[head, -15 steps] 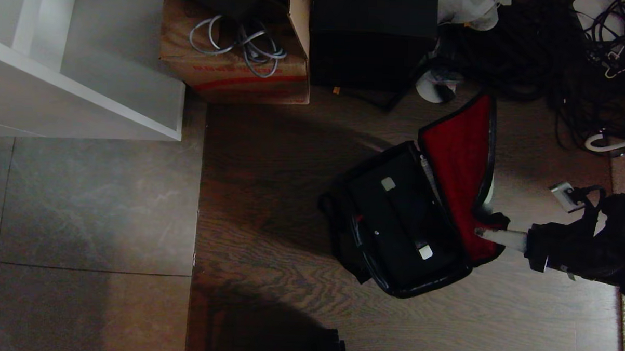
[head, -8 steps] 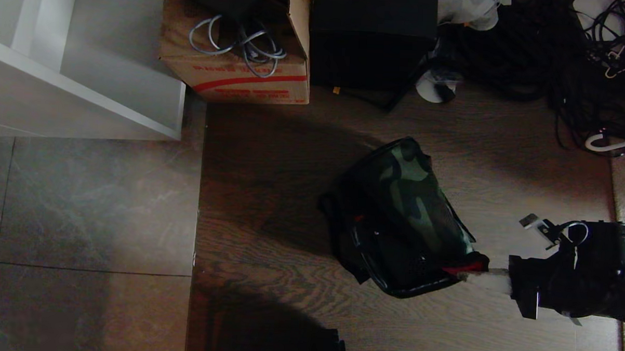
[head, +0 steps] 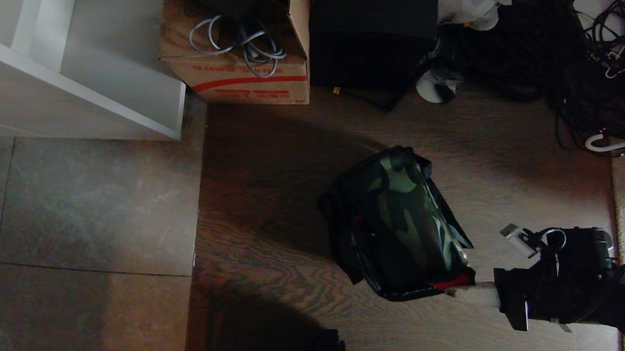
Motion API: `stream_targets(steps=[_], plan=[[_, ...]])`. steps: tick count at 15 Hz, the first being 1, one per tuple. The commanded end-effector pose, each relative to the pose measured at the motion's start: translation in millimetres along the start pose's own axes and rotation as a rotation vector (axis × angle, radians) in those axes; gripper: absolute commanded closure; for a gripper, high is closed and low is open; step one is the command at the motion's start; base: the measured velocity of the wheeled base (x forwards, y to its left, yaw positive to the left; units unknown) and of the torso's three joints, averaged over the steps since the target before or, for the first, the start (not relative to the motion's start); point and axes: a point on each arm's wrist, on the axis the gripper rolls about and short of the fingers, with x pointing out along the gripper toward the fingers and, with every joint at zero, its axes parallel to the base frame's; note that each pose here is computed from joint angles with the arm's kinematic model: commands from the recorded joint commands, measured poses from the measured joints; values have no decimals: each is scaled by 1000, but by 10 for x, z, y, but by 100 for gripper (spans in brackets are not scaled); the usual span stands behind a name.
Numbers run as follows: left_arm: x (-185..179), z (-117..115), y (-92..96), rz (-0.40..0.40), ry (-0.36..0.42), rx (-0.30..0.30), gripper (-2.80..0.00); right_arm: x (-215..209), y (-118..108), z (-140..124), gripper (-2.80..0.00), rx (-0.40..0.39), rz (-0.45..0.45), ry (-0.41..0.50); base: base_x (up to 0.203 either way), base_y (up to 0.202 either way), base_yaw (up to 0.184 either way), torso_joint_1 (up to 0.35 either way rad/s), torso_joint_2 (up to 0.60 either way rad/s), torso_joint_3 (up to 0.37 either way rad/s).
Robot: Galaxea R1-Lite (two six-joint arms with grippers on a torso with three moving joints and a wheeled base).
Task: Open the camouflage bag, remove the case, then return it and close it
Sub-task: Close the top of the storage box
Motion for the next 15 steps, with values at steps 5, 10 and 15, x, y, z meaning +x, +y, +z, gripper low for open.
stream_targets(steps=[5, 10, 15], plan=[[0, 1, 0, 0, -1, 0, 0, -1, 102, -60, -280, 79, 90, 18, 0, 0, 0, 0, 0, 0], [0, -1, 0, 0, 0, 0, 0, -6, 129, -86, -280, 102, 118, 24, 0, 0, 0, 0, 0, 0], [0, -1, 0, 0, 0, 0, 0, -80, 291, 14, -280, 124, 280, -31, 0, 0, 0, 0, 0, 0]])
